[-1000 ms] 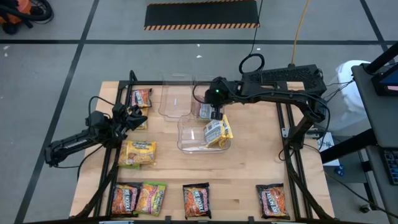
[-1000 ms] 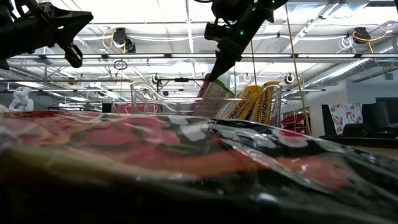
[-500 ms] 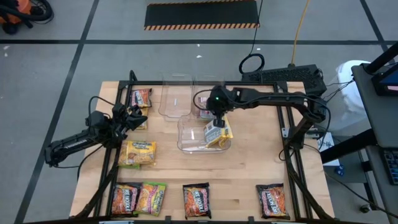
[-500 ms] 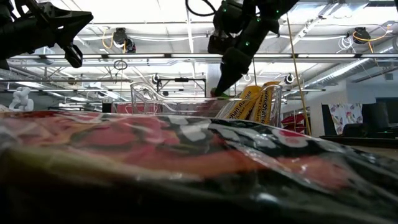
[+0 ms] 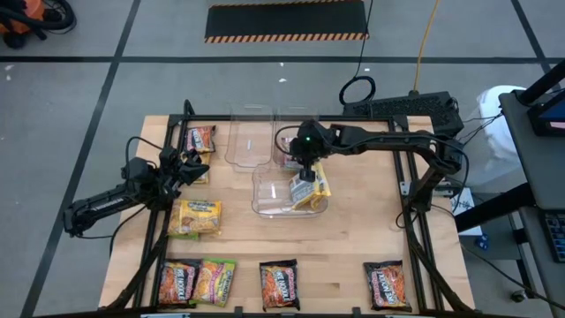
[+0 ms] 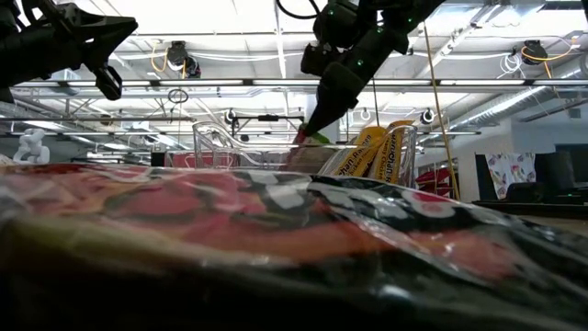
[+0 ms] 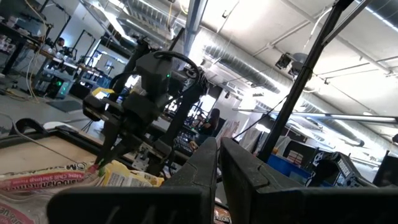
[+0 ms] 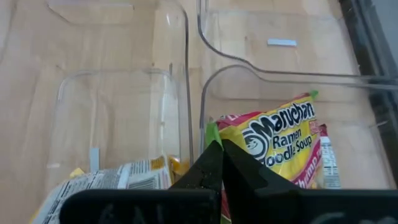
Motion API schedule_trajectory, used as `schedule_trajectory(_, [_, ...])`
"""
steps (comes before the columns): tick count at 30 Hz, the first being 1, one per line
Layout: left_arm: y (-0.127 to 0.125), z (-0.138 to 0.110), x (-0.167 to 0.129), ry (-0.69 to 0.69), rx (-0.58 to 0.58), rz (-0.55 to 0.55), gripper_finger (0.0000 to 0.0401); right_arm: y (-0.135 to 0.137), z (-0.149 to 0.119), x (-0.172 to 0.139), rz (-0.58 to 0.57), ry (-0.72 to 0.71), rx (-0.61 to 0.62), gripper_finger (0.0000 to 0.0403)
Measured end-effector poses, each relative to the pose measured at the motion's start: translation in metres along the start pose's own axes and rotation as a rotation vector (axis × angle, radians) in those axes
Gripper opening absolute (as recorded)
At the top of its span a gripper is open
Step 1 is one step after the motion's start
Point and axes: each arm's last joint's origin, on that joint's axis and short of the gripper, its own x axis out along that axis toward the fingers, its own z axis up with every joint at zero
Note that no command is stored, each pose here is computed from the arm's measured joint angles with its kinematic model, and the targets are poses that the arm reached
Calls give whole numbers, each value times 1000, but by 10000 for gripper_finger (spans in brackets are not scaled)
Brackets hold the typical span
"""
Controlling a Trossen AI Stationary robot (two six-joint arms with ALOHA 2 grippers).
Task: Sort Maruchan noodles
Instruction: Put the green noodle pack into the top right transparent bin
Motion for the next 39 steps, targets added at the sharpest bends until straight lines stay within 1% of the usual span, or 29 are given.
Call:
schedule_trajectory(10, [0,0,0,0,0,0,26,-1,-8,26,12,49,-4,0])
schedule_trajectory(15, [0,0,0,0,0,0,26,-4,-8,26,6,44,-39,0])
schedule_trajectory(23, [0,0,0,0,0,0,26,-14,-8,25,-14,25,-40,0])
schedule_trajectory(29, [0,0,0,0,0,0,26,-13,-4,25,47,-41,-60,0])
schedule_trajectory(39, [0,0,0,0,0,-1,26,-12,-4,26,52,-33,-60,0])
